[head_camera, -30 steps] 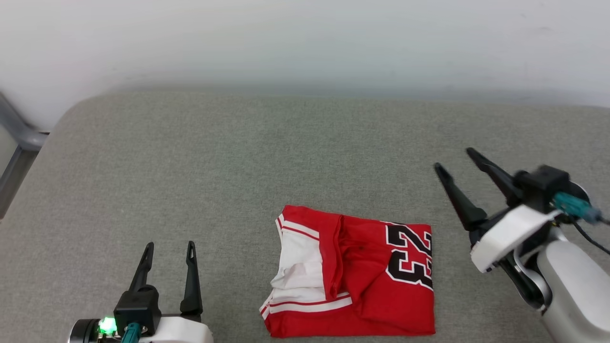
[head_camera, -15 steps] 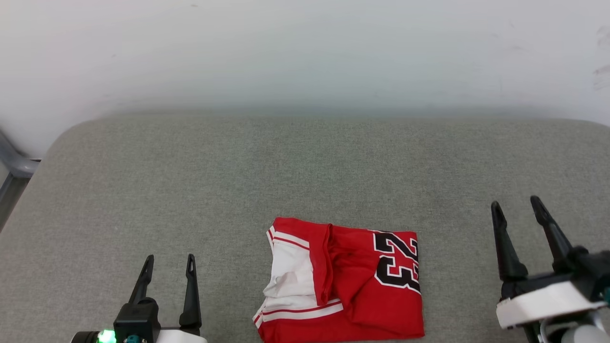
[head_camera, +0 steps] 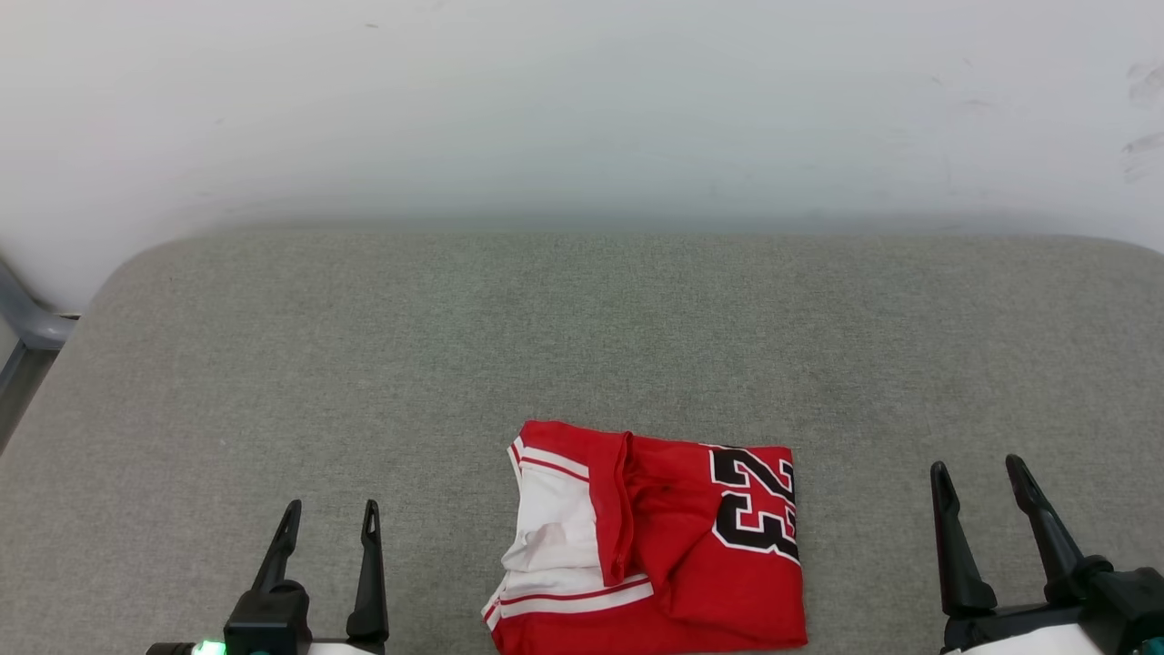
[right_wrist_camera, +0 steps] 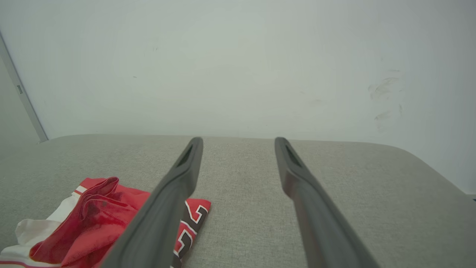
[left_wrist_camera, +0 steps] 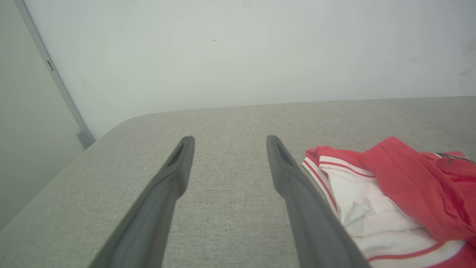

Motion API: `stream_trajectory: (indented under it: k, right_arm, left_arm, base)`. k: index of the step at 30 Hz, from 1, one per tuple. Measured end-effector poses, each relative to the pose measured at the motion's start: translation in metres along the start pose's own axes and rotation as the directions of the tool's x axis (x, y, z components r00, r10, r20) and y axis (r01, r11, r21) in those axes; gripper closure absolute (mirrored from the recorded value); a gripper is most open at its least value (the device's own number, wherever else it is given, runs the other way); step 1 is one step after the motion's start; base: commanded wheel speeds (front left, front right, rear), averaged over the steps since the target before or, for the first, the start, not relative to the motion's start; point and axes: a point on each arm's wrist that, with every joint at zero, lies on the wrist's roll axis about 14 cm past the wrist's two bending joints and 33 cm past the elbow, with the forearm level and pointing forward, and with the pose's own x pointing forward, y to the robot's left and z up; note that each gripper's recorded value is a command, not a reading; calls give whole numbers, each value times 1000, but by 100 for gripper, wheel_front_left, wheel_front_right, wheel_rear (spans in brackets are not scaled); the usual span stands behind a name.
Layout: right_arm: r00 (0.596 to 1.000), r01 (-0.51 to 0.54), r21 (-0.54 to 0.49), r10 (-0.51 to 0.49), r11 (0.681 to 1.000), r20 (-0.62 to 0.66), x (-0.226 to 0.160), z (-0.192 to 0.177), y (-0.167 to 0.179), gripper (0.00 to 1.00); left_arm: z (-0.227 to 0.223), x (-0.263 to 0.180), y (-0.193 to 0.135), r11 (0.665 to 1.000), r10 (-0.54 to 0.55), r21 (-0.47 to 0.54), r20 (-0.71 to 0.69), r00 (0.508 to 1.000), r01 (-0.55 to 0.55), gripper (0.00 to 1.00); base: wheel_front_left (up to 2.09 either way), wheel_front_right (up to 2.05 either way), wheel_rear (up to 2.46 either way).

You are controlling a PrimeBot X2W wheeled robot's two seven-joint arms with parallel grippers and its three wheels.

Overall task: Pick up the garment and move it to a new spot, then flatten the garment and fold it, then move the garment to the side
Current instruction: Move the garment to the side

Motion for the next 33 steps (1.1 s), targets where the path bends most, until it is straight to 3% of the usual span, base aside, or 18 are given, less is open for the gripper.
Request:
stream_trajectory:
  k: [18, 27, 33]
  right_arm:
    - [999, -1, -4, 1, 1000, -39, -2, -12, 3, 0]
    - [993, -29, -88, 39, 996, 112, 52, 43, -26, 0]
    - [990, -140, -53, 141, 989, 20, 94, 56, -18, 0]
  left_arm:
    - [-5, -4, 2, 1000, 2, 7, -16, 1000, -2, 0]
    - [-8, 1, 1, 1000, 1, 5, -27, 1000, 0, 0]
    - [-11, 8, 1, 1000, 1, 5, -36, 999, 0, 0]
  base:
    - [0, 0, 0]
    - [0, 0, 0]
    - [0, 0, 0]
